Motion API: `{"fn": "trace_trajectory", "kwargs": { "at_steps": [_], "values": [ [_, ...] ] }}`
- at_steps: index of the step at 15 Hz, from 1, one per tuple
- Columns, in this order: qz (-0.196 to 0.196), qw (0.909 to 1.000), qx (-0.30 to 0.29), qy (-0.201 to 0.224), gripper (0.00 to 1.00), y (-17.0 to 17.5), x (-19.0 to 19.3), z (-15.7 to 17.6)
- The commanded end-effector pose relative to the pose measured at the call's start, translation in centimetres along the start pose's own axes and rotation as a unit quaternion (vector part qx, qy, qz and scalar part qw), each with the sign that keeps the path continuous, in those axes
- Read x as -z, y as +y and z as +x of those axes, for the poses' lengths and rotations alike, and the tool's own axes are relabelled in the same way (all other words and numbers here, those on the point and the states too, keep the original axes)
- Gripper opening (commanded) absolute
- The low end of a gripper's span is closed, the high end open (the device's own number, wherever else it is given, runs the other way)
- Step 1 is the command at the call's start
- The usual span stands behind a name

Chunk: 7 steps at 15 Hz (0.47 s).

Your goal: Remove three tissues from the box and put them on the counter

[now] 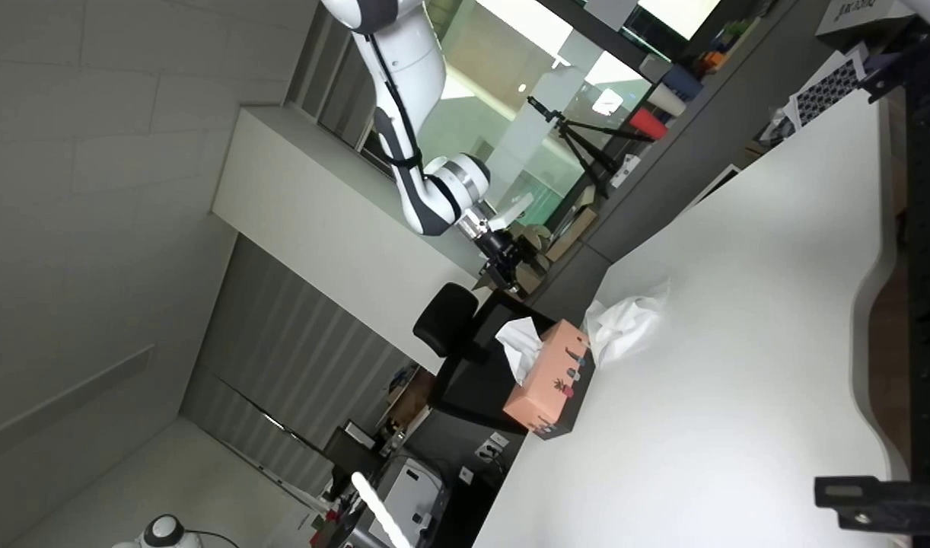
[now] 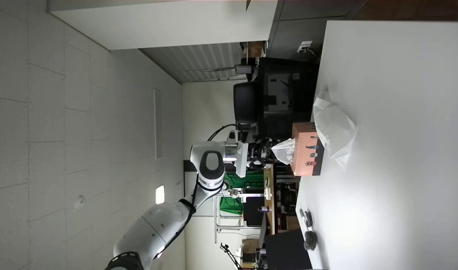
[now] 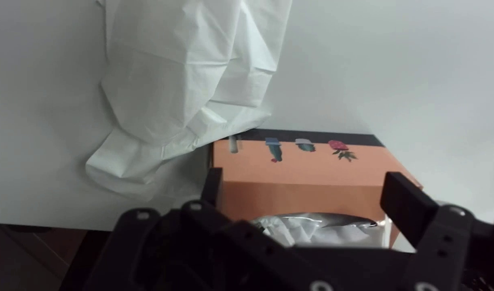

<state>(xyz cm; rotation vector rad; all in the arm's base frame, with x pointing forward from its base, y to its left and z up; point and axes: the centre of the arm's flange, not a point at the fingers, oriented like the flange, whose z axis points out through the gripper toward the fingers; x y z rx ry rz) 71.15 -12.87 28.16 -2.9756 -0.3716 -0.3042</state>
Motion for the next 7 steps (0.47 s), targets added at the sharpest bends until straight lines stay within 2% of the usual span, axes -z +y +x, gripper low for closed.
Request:
{"fn": "trace_trajectory", "kwargs": {
  "at_steps": [1, 7],
  "values": [
    [0.002, 1.0000, 0.004, -0.001, 1.00, -0.48, -0.18, 0.17],
    [0.001, 1.0000, 0.001, -0.002, 1.00, -0.02, -0.41, -0.08]
  ]
}}
